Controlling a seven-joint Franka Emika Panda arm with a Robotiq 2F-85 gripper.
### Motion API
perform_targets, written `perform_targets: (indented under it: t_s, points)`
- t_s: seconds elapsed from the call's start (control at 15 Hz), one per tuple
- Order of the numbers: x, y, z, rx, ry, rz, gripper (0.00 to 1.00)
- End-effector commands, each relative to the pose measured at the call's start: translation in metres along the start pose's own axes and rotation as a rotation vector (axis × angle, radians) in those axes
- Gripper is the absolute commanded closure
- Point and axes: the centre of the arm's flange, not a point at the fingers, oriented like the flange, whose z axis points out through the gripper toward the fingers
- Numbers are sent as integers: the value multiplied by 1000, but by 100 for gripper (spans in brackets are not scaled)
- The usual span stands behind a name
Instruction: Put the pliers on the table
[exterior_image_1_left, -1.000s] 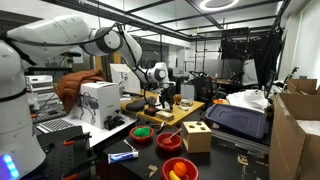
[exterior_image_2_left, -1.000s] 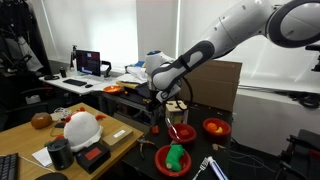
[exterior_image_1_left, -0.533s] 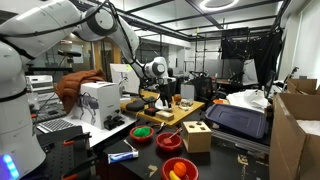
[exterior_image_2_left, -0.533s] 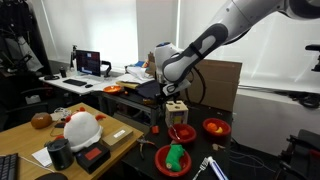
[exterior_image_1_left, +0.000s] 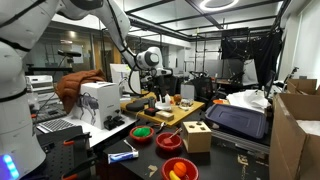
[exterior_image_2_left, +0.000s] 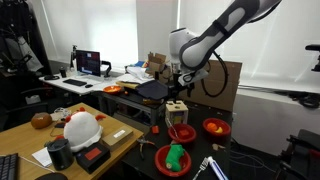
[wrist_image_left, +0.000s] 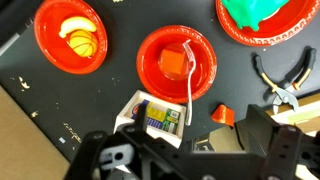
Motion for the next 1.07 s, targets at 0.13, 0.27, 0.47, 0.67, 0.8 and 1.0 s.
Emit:
perform_targets:
  t_s: [0.13, 0.27, 0.47, 0.67, 0.8, 1.0]
  points:
    - [-91, 55, -47, -3, -8, -18, 0]
    - [-116, 68, -61, -6, -13, -25, 0]
    - [-156, 86, -83, -1, -25, -32, 0]
    - [-184, 97, -101, 27, -26, -31, 0]
    - [-189, 104, -115, 47, -17, -26, 0]
    - [-177, 112, -141, 75, -14, -29, 0]
